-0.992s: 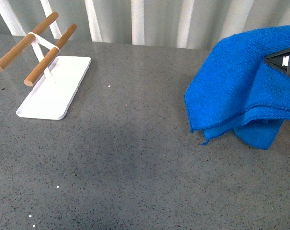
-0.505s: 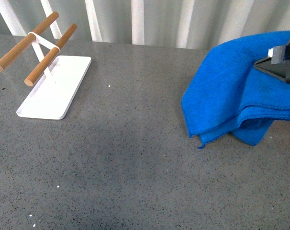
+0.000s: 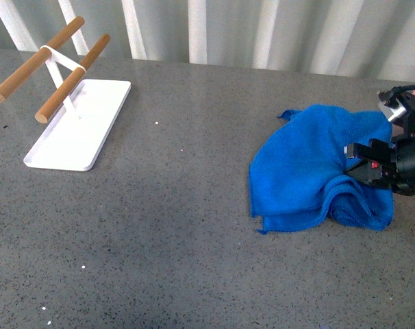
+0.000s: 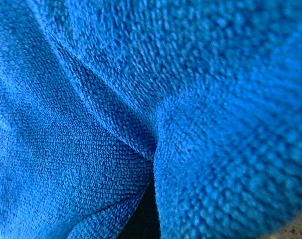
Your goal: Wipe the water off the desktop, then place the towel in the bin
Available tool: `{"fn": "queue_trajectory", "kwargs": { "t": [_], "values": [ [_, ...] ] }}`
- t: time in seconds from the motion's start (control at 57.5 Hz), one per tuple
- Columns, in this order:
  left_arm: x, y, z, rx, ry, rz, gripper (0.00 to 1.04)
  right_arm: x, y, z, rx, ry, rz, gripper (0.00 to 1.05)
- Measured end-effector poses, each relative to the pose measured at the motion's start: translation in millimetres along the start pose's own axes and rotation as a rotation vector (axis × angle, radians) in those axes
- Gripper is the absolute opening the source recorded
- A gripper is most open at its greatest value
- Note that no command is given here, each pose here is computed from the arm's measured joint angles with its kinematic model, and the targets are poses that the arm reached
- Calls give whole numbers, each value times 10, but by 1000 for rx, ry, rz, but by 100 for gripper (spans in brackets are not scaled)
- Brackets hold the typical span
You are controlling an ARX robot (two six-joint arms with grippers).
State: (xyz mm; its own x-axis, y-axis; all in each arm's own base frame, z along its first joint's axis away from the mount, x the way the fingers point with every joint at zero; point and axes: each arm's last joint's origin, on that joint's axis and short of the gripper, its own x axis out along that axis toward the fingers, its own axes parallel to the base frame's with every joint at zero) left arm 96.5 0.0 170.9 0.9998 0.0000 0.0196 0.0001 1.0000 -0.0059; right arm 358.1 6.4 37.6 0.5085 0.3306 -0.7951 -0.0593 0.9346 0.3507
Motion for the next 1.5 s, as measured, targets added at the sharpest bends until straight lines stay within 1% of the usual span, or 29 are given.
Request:
{"fn": "queue_trajectory", "kwargs": {
  "t": [0.244, 0.435, 0.696, 0.713, 0.8, 0.905, 0.974, 1.061, 1.114, 1.148, 1.166, 1.235, 1.27, 1.357, 1.461, 1.496],
  "values": [
    [0, 0, 0, 0, 0, 0, 98, 67, -130, 10, -13, -7, -15, 3],
    [0, 0, 0, 0, 0, 0, 98, 88, -165, 126, -58, -23, -65, 3],
    [0, 0, 0, 0, 0, 0, 98, 197, -207, 495, -139, -78, -220, 3],
    [0, 0, 0, 0, 0, 0, 98, 219, -201, 555, -146, -87, -234, 3],
    [0, 0, 0, 0, 0, 0, 98, 319, -161, 712, -161, -124, -242, 3],
    [0, 0, 0, 0, 0, 0, 98, 486, -40, 902, -182, -163, -204, 3],
    [0, 0, 0, 0, 0, 0, 98, 579, 55, 990, -195, -159, -175, 3],
    [0, 0, 0, 0, 0, 0, 98, 704, 241, 1096, -207, -147, -104, 3],
    [0, 0, 0, 0, 0, 0, 98, 799, 408, 1133, -228, -130, -43, 3],
    [0, 0, 0, 0, 0, 0, 98, 837, 482, 1136, -239, -122, -23, 3],
    [0, 0, 0, 0, 0, 0, 98, 863, 562, 1139, -251, -113, -4, 3],
    [0, 0, 0, 0, 0, 0, 98, 933, 796, 1093, -286, -78, 55, 3],
    [0, 0, 0, 0, 0, 0, 98, 951, 874, 1063, -299, -65, 72, 3],
    [0, 0, 0, 0, 0, 0, 98, 995, 1147, 904, -359, -14, 113, 3],
    [0, 0, 0, 0, 0, 0, 98, 935, 1307, 735, -438, 38, 140, 3],
    [0, 0, 0, 0, 0, 0, 98, 870, 1342, 626, -487, 69, 150, 3]
  ]
}}
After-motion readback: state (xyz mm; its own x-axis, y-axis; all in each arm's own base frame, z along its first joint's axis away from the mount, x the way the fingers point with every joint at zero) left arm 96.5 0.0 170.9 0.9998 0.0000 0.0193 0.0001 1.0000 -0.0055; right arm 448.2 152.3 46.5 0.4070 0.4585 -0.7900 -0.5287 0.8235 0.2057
